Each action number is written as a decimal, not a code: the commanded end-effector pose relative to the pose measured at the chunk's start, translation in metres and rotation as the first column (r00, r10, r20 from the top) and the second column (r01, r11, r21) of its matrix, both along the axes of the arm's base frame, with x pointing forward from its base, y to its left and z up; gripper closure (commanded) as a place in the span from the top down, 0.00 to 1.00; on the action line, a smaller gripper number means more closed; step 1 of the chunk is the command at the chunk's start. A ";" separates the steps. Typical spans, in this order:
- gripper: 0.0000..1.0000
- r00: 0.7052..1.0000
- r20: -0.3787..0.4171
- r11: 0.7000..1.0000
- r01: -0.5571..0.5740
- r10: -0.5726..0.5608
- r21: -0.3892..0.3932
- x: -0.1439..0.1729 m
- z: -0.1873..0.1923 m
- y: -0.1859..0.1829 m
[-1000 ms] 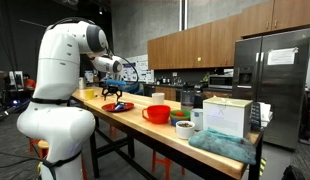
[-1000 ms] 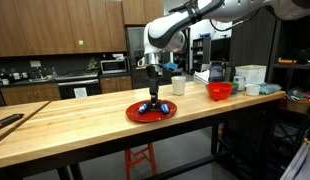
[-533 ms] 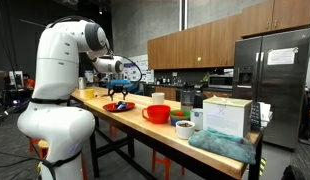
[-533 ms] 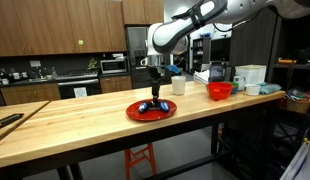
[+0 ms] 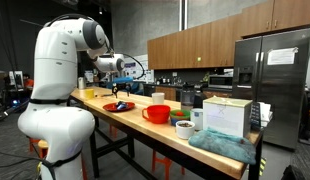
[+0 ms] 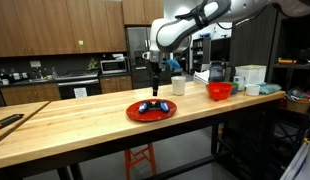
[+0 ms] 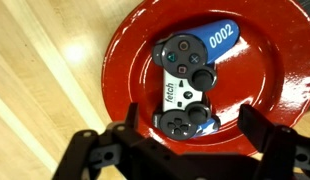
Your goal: Remove the video game controller from the red plate onto the table
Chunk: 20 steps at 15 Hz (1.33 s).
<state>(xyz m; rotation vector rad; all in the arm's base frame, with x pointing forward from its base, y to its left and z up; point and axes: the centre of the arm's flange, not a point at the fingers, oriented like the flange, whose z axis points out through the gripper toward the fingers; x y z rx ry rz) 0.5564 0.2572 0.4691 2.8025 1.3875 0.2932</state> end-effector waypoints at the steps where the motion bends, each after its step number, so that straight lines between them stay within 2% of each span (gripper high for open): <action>1: 1.00 1.000 -0.011 1.000 0.006 -0.006 -0.006 -0.017 -0.002 -0.006; 8: 1.00 0.999 -0.049 1.000 -0.005 0.005 0.002 -0.024 -0.027 0.003; 12: 1.00 0.993 -0.114 0.996 -0.011 0.021 0.087 -0.035 -0.050 0.024; 14: 1.00 0.989 -0.148 0.994 -0.012 0.027 0.105 -0.044 -0.065 0.033; 20: 1.00 0.994 -0.103 0.995 -0.026 0.037 0.098 -0.047 -0.058 0.039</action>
